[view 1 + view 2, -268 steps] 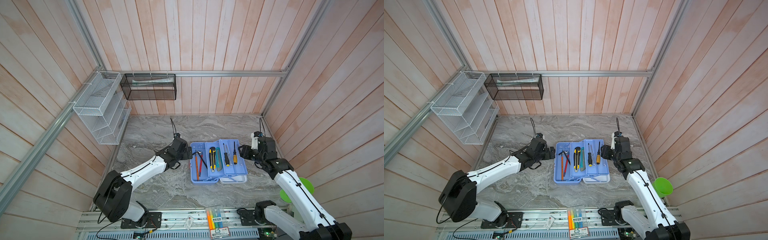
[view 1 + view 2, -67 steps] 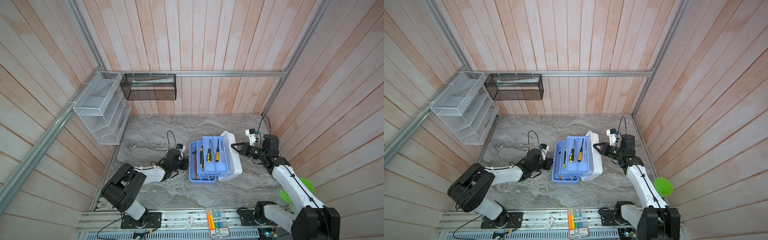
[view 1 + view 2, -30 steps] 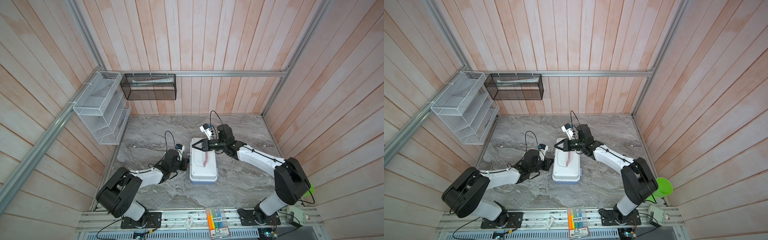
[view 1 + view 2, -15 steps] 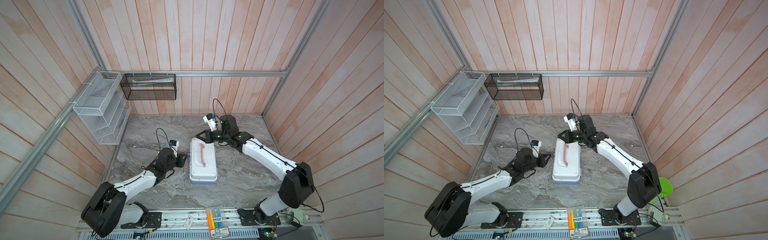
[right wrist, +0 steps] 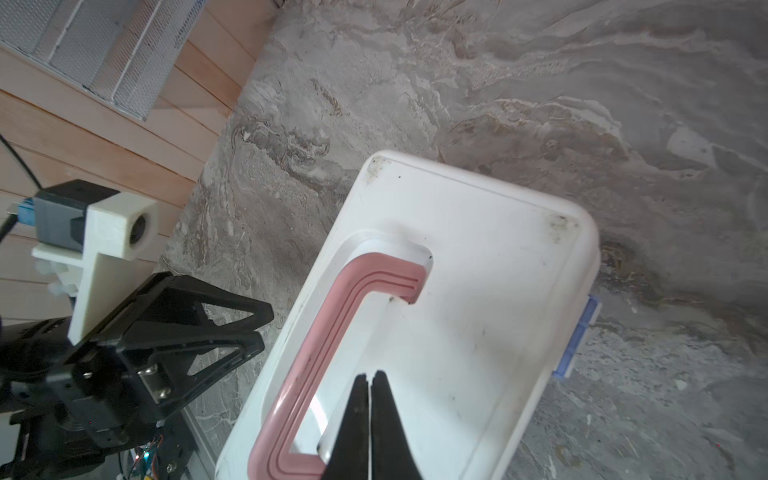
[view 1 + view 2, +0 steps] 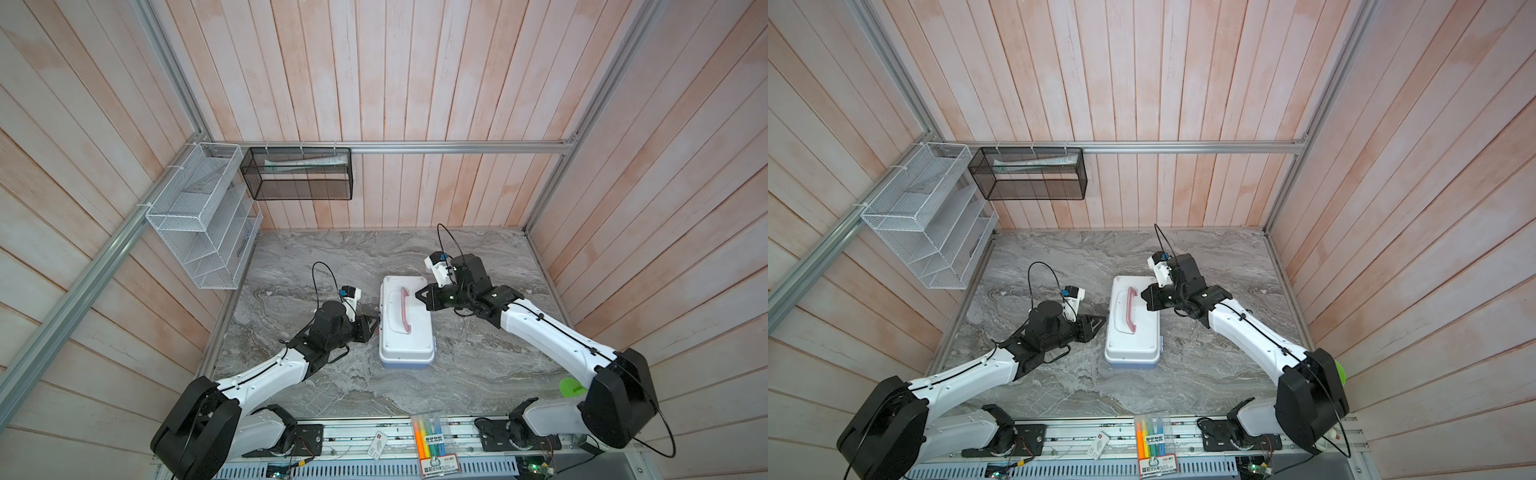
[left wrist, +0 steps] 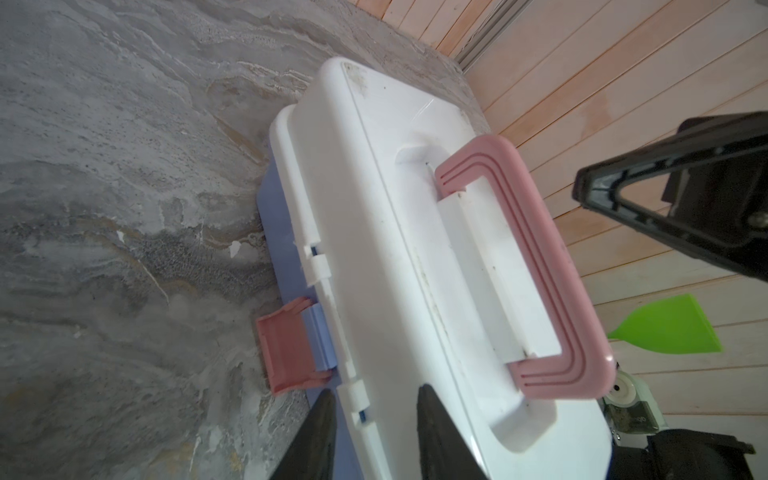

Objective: Pack the tool kit

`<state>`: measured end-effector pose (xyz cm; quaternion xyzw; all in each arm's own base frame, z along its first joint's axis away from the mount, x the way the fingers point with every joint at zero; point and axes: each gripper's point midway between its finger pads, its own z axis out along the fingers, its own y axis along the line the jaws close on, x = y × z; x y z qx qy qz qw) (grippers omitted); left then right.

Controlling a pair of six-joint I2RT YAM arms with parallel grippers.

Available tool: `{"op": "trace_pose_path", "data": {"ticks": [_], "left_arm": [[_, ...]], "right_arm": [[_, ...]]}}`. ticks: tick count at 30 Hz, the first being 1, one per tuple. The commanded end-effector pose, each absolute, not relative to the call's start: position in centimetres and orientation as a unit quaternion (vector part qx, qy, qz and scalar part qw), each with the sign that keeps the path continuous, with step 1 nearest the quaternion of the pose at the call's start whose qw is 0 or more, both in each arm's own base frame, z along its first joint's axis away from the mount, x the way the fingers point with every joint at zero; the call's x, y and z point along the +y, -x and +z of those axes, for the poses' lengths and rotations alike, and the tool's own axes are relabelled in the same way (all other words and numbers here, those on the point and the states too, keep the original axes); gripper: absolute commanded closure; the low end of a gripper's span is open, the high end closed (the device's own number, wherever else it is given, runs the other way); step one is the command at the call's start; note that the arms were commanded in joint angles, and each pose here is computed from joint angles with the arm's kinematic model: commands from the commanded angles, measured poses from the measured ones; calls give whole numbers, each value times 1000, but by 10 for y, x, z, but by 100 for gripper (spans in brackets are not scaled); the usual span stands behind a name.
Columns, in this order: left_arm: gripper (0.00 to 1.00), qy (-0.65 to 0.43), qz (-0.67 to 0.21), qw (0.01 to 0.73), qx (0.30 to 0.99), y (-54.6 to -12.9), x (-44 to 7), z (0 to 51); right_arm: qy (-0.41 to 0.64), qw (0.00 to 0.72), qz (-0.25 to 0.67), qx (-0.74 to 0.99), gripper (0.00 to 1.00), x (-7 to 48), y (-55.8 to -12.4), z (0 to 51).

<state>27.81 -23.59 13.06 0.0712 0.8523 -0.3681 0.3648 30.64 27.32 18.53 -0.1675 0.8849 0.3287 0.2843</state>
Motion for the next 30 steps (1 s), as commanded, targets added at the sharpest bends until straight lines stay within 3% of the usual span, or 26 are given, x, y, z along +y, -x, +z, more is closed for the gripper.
{"op": "trace_pose_path", "data": {"ticks": [1, 9, 14, 18, 25, 30], "left_arm": [[65, -64, -357, 364, 858, -273, -229, 125], [67, -60, -358, 363, 858, -264, -224, 123], [67, -58, -354, 368, 858, -258, -221, 125], [67, -64, -367, 372, 850, -255, -227, 132], [68, -90, -371, 364, 850, -248, -247, 132], [69, -89, -378, 357, 850, -243, -251, 129]], "right_arm": [[193, 294, 344, 871, 100, 295, -314, 195], [227, 259, 339, 875, 100, 334, -324, 171], [255, 228, 247, 907, 100, 342, -328, 144], [242, 224, 226, 917, 99, 334, -329, 147], [183, 326, 283, 883, 76, 301, -336, 202], [129, 354, 282, 882, 63, 249, -345, 203]]}}
